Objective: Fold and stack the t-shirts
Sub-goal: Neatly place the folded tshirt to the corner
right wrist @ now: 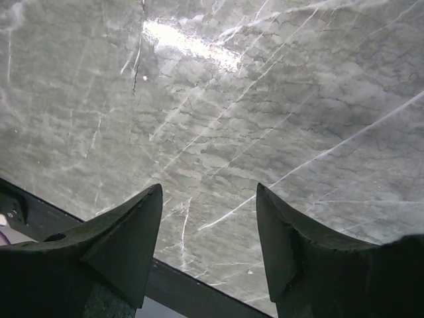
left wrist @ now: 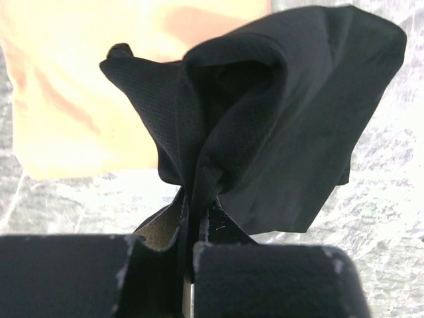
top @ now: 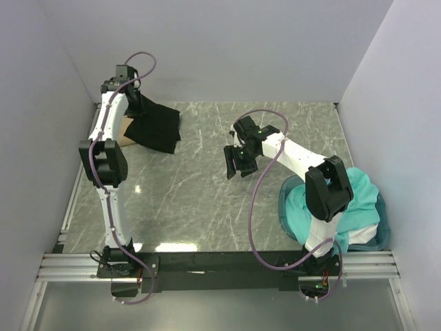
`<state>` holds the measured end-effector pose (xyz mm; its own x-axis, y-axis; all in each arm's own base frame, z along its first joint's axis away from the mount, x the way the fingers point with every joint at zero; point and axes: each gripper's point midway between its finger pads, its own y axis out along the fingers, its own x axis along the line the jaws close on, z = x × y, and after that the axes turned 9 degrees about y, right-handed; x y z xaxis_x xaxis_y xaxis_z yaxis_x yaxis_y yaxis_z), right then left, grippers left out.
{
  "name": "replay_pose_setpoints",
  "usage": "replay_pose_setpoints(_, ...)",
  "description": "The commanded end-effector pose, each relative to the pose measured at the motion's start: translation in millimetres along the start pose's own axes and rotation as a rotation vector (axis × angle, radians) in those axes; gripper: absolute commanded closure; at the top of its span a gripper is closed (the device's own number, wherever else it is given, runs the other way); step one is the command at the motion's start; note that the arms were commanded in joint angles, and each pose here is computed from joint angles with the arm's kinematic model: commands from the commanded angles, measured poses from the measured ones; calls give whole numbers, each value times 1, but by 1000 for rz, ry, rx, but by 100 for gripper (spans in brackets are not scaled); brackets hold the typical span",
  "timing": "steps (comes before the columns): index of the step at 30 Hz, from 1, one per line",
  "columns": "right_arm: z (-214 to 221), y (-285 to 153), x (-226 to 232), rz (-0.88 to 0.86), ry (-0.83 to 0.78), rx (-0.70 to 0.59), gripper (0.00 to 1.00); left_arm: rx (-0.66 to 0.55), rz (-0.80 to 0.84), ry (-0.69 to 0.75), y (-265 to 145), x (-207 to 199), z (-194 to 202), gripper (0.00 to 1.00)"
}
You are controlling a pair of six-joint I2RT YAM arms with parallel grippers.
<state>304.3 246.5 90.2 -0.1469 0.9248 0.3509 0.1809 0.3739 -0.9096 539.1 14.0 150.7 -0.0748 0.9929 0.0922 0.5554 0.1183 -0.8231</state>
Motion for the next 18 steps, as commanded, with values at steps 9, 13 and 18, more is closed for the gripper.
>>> replay_pose_setpoints(9,4,0,3,-18,8,20,35,-179,103,-98,-6,54,-48,98)
replay_pose_setpoints(13,5,1,3,-14,11,27,35,-189,136,-139,2,65,-49,98)
replay_pose_setpoints(18,7,3,1,-9,16,31,35,-197,165,-190,12,80,-49,98)
